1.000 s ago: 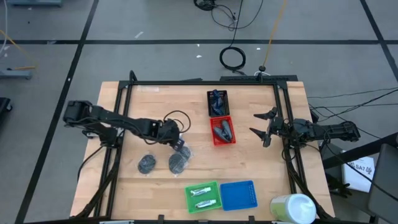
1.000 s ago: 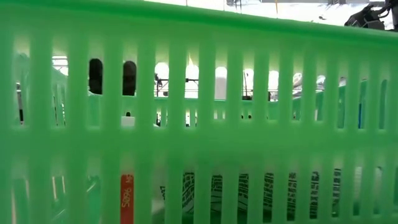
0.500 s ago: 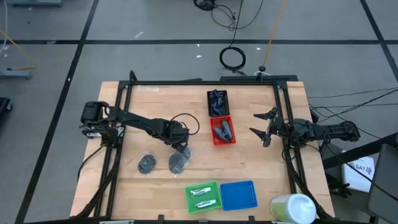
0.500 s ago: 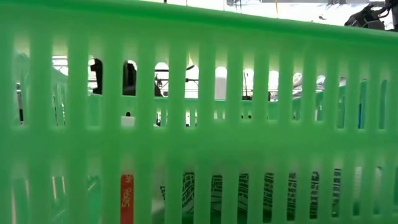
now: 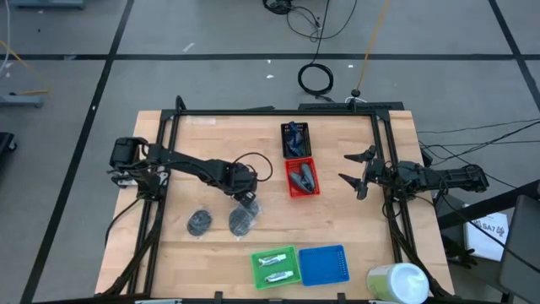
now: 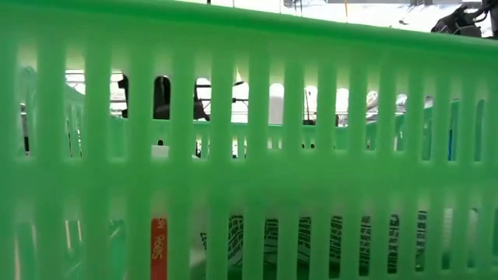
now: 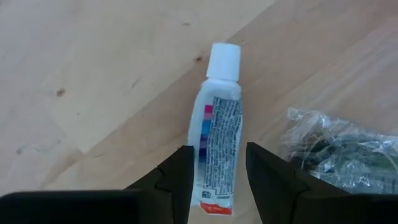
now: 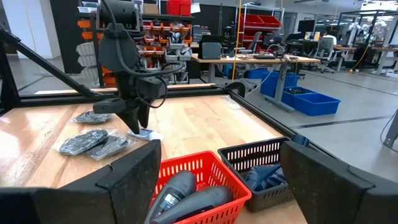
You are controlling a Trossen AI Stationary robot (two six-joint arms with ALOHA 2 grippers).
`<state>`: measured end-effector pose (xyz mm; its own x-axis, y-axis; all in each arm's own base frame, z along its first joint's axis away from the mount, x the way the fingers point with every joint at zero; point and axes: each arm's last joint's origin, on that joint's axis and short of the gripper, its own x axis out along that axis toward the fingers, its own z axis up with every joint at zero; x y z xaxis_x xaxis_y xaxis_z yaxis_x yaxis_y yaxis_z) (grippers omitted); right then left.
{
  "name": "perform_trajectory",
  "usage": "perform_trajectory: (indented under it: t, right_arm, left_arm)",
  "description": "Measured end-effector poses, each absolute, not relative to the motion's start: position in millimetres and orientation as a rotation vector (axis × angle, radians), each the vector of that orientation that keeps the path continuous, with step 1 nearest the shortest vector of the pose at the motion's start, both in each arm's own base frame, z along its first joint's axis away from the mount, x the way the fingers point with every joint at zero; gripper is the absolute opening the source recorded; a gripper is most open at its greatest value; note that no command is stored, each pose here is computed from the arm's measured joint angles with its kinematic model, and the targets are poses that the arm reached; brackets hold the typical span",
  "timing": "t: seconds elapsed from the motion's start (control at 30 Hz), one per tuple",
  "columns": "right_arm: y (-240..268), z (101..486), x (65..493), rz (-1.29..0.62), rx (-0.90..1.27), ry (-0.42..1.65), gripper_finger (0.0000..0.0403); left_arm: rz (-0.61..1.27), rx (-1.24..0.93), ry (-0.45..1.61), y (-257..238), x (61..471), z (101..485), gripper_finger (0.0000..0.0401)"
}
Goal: Pick & Place Travel size toiletries
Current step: Put the white toothpaste into the green bin
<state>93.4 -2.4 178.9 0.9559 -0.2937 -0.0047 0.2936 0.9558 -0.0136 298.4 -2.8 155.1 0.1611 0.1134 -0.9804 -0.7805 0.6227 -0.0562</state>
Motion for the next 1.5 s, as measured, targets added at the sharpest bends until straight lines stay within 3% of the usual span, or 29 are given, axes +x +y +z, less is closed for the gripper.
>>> perform_trajectory:
  t: [0.57, 0.97, 1.5]
  right_arm:
    - [-2.4, 178.9, 93.4, -0.298, -0.013, 0.007, 0.0318]
    - [-2.3, 179.0, 93.4, -0.297, -0.013, 0.006, 0.0318]
    - [-2.4, 178.9, 93.4, -0.298, -0.013, 0.006, 0.0318]
  left_arm:
    - [0.684, -0.584, 1.264, -7.9, 298.2, 154.0, 0.0248]
    - [0.634, -0.549, 1.379, -8.9, 303.9, 127.7, 0.025]
    - [0.669, -0.595, 1.368, -13.6, 301.4, 130.8, 0.025]
